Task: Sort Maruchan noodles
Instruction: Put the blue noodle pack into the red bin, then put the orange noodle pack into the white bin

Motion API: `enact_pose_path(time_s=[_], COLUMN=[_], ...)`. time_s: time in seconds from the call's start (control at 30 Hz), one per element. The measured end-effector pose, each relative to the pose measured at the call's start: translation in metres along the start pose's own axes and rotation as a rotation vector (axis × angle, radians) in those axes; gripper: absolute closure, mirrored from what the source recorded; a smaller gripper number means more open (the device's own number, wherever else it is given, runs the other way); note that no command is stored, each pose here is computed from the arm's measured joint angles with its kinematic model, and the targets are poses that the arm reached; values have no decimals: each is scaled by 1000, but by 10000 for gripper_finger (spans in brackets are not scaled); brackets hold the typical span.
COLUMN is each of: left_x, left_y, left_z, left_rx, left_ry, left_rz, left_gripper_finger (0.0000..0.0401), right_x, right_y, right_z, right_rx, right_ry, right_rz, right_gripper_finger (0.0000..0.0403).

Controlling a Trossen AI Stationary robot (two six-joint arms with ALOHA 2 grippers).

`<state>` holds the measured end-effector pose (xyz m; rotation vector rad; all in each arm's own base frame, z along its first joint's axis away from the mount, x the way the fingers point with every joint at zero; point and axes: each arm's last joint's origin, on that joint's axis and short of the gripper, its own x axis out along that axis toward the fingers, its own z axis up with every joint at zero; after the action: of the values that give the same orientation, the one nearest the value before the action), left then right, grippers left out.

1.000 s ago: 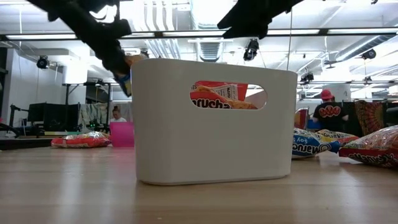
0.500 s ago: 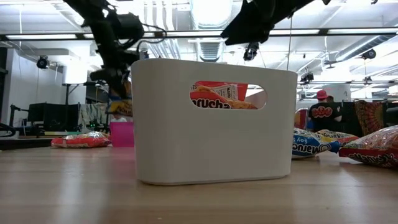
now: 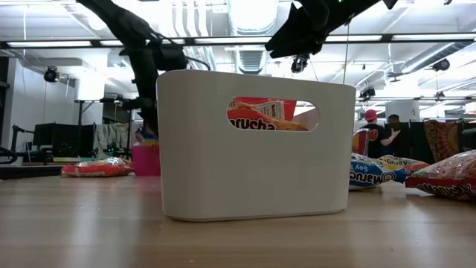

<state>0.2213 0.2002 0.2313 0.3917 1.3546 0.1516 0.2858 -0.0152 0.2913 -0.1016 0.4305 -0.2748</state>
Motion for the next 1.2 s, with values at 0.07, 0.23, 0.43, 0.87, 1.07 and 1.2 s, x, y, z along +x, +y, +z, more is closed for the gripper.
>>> enact_pose_path(time_s=[0.07,0.23,0.43,0.87,1.07,1.2], left_x=[6,18,29,19,3,-15], left_y=[2,6,9,10,7,1], left_z=[1,4,4,3,6,6], left_rx=[-13,-22,-2,-14,-30,-118], left_ry=[6,57,123,233,174,140], left_rz=[1,62,113,224,244,263], left_gripper_finger=[362,349,316,226,221,221], right_x=[0,0,0,0,0,0], right_y=[0,0,0,0,0,0], right_z=[0,0,1,1,0,0], right_rx=[0,6,13,20,20,24], right_ry=[0,-6,-7,-6,-6,-5], right_rz=[0,0,0,0,0,0], right_gripper_finger=[141,142,135,138,138,138])
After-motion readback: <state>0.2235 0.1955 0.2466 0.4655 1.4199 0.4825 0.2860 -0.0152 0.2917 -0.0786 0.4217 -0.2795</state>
